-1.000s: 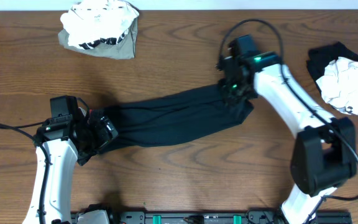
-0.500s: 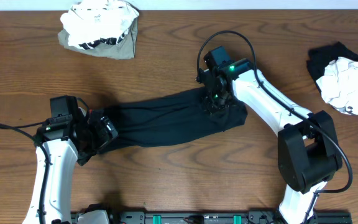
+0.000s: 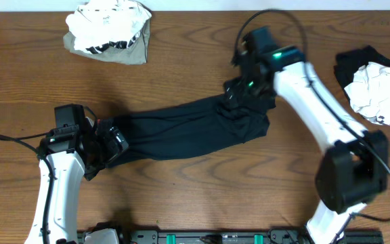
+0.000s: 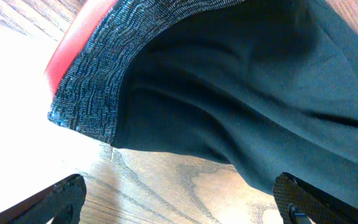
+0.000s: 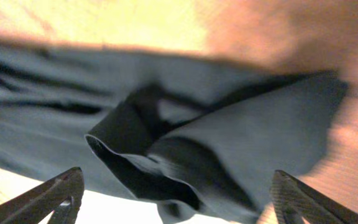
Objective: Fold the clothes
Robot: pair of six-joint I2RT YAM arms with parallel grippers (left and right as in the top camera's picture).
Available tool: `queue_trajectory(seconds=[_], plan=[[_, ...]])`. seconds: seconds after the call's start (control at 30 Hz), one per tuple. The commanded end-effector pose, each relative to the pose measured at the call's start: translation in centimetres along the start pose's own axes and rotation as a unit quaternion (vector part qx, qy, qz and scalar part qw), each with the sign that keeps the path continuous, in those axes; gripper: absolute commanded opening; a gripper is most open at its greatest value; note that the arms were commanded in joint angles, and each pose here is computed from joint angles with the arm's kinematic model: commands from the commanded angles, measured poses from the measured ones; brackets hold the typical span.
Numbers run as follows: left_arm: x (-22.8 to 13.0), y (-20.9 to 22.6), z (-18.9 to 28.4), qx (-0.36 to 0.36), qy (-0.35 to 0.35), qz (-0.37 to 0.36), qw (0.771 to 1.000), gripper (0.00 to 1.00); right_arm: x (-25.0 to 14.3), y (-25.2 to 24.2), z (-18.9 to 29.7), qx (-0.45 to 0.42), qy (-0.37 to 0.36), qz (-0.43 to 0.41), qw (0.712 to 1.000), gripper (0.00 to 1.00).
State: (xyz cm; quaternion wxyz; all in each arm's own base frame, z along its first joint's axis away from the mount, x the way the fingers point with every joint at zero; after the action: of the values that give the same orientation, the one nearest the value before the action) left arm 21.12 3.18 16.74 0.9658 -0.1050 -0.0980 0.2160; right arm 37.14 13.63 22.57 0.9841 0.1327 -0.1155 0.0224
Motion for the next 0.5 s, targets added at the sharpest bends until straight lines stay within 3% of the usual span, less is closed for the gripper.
queue_trajectory(seconds=[0.0, 0.23, 0.47], plan=[[0.1, -0.2, 0.1, -0.004, 0.002, -0.01, 1.0, 0.98, 0.5, -1.9, 3.8, 0.005, -0.035, -0.045, 0.998, 0.95], [0.1, -0.2, 0.1, -0.004, 0.002, -0.01, 1.0, 0.98, -1.8, -5.8, 0.6, 0.019, 0.045, -0.108, 0.993, 0.95], [0.1, -0.2, 0.1, -0.004, 0.002, -0.01, 1.0, 0.98, -4.1, -6.1, -3.8, 0.092, 0.066, -0.113, 0.987, 0.93]])
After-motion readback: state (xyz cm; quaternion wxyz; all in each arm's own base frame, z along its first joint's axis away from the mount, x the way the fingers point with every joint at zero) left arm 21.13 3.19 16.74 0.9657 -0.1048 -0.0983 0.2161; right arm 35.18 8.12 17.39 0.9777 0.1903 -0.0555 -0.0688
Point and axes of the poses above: each gripper's point midway between its finger pads, its own z axis back along the fingers, its own y axis along the line the jaws close on, x = y × z, the point moved 10 cm from there along z, back along the fingers, and after that the axes turned 12 degrees about -z, right-handed, at the moved point
